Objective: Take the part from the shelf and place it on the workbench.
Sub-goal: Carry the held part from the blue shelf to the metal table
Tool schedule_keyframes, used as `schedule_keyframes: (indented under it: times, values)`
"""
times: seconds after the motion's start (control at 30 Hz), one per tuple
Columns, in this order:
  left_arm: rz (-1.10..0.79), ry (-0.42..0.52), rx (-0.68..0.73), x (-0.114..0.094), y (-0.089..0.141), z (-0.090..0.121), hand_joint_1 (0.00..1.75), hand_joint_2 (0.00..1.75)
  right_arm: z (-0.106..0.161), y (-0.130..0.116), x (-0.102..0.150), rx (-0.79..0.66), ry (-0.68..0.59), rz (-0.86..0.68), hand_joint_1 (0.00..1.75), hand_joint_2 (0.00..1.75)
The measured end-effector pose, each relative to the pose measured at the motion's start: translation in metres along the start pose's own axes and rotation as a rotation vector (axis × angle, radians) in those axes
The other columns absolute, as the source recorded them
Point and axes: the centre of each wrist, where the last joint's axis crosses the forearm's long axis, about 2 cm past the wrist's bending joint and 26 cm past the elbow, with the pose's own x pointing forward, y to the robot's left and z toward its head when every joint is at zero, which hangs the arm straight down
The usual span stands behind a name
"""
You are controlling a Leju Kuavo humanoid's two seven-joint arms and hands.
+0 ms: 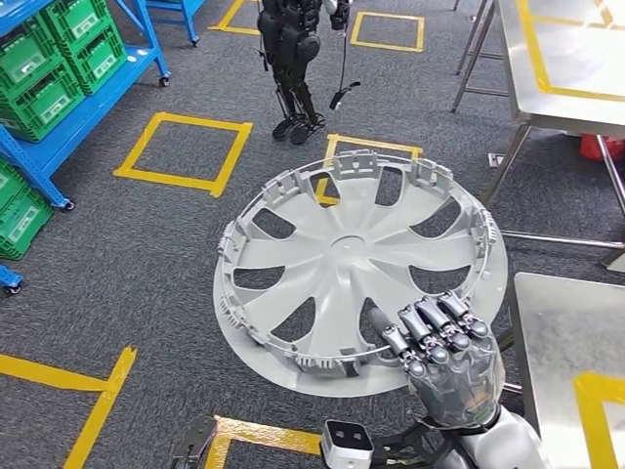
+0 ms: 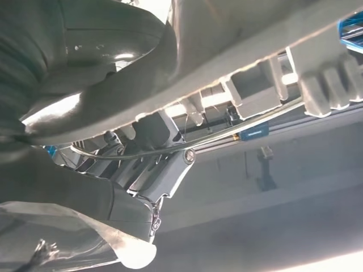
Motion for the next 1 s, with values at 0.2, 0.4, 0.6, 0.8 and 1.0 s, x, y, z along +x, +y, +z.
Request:
schedule_keyframes:
  times: [0.2,0.4,0.6,0.8,1.0]
  values:
    - [0.002,0.004,0.002,0.0006,-0.0010,0.0003,0.00,1.75,0.0005,-0.0001,-0.0001,0.002,0.005,0.000,1.75,1.75]
    - [0.004,0.008,0.004,0.0003,0.0001,0.0000,0.00,1.75,0.0006,0.0001,0.0000,0.002,0.025,0.000,1.75,1.75]
    - [0.008,0.012,0.008,-0.0006,0.0022,-0.0006,0.00,1.75,-0.0015,0.0024,0.0052,0.001,0.064,-0.020,1.75,1.75]
    - [0.009,0.009,0.010,0.0009,0.0028,-0.0009,0.00,1.75,-0.0049,0.0031,0.0087,-0.009,0.072,-0.034,1.75,1.75]
    - [0.009,0.009,0.009,0.0011,0.0025,-0.0009,0.00,1.75,-0.0027,0.0042,0.0092,0.001,0.071,-0.037,1.75,1.75]
